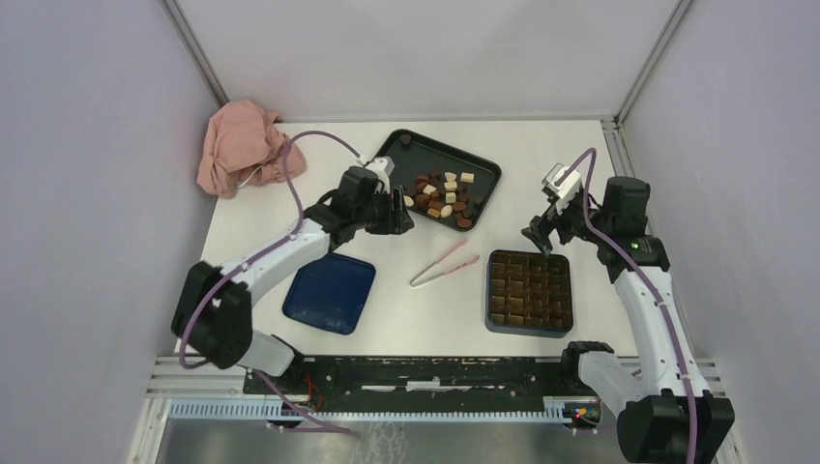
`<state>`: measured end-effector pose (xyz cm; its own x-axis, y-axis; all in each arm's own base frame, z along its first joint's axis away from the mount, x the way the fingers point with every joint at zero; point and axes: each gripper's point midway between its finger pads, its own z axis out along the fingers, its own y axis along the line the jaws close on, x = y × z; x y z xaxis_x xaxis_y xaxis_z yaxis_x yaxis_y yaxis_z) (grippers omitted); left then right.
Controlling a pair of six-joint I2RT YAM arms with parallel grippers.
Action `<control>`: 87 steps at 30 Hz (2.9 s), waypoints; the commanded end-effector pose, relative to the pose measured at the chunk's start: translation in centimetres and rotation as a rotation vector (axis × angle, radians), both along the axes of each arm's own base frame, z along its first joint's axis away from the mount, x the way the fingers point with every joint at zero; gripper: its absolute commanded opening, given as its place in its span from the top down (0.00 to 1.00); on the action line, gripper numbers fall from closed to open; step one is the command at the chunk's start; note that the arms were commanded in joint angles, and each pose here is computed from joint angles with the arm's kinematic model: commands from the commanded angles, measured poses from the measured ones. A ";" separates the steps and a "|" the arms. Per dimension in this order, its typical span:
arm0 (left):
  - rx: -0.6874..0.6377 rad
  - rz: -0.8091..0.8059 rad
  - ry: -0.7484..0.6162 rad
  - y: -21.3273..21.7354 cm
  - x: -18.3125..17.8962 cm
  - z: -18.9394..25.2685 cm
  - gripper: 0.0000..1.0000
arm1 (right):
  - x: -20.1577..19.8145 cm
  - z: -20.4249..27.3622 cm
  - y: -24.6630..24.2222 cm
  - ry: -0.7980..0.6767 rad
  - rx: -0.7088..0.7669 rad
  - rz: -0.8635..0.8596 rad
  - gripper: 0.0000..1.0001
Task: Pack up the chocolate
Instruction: Pick up the clamp from the center of the board, then adjust the clamp.
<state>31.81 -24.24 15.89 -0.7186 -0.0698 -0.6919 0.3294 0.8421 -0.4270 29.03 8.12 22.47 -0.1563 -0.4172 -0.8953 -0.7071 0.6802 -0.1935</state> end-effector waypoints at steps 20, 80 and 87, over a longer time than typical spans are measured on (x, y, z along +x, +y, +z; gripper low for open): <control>0.422 -0.288 0.098 -9.9 -1.0 -12.9 0.55 | -2.1 -6.8 0.6 0.235 -0.020 0.098 0.02; -0.742 -0.382 -0.335 -12.0 -4.3 17.9 0.98 | -3.1 11.9 14.7 0.193 0.862 0.290 0.18; -0.800 -0.439 -0.295 -12.6 -4.9 17.8 0.98 | -3.8 12.8 15.4 0.201 0.891 0.343 0.25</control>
